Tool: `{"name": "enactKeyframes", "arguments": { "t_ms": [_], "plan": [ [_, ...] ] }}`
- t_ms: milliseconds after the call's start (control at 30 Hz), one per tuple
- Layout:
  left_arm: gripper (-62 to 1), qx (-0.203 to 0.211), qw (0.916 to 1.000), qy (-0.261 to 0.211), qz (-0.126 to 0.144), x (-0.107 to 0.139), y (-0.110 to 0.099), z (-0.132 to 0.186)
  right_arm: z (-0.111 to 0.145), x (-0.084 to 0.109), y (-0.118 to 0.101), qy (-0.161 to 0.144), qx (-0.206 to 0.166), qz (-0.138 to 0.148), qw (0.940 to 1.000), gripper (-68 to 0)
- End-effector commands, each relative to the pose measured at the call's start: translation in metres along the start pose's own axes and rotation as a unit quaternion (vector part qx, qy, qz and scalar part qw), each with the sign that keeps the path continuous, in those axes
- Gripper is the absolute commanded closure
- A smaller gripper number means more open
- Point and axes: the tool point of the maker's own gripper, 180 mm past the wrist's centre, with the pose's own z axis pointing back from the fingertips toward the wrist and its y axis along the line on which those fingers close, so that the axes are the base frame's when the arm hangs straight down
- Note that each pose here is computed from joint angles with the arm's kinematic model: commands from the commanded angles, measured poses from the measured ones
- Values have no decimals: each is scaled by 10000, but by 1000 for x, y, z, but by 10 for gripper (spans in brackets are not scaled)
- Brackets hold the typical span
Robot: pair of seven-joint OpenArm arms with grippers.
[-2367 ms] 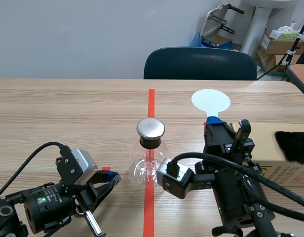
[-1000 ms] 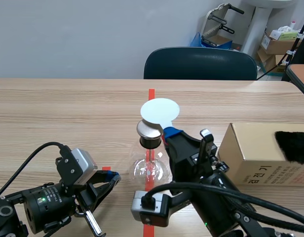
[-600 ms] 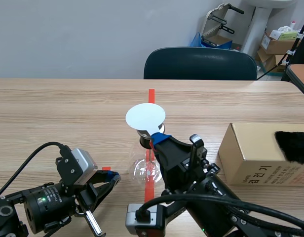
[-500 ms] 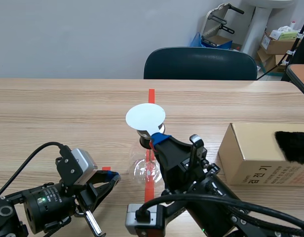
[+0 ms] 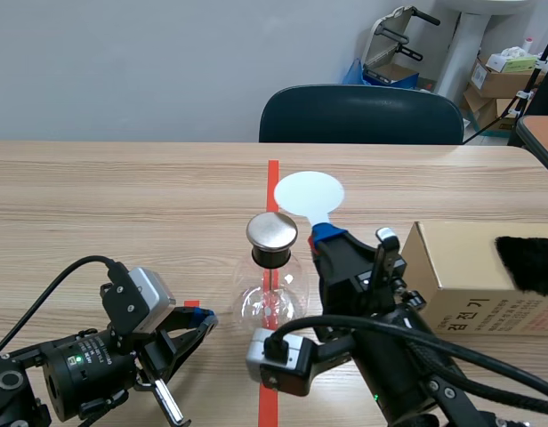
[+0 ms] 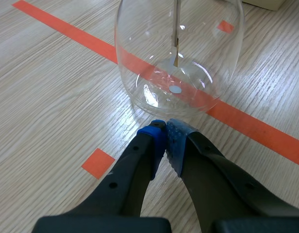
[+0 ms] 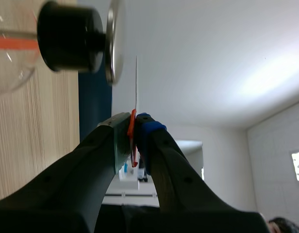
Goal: Do the electroscope experiment
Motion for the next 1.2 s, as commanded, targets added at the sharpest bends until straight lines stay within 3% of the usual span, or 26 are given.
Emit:
{"name": "enactKeyframes", "arguments": {
  "t_ms": [0,167,300,433,633,800,1000,1167],
  "plan": [
    [-27,8,9998,-203,14,11,0,-3,0,-7,-7,183,-125,-4,9998,-11],
    [-27,8,9998,-204,14,12,0,-3,6,-27,-10,822,-132,-87,9965,-11],
    [-27,8,9998,-203,14,11,0,-3,11,-37,-9,1142,-93,-115,9933,-11],
    [-27,10,9998,-203,13,11,0,-3,15,-41,-7,1308,-49,-129,9913,-11],
    [-27,82,9998,-203,-28,12,3,-3,17,-40,-5,1305,-12,-141,9914,-11],
    [-27,87,9998,-203,-31,12,3,-3,14,-29,-5,977,-18,-141,9951,-11],
    [-27,87,9998,-203,-31,12,3,-3,11,-6,-6,334,-31,-140,9993,-11],
    [-27,87,9998,-203,-31,12,3,-3,11,16,-7,-257,-46,-138,9996,-11]
  ]
}}
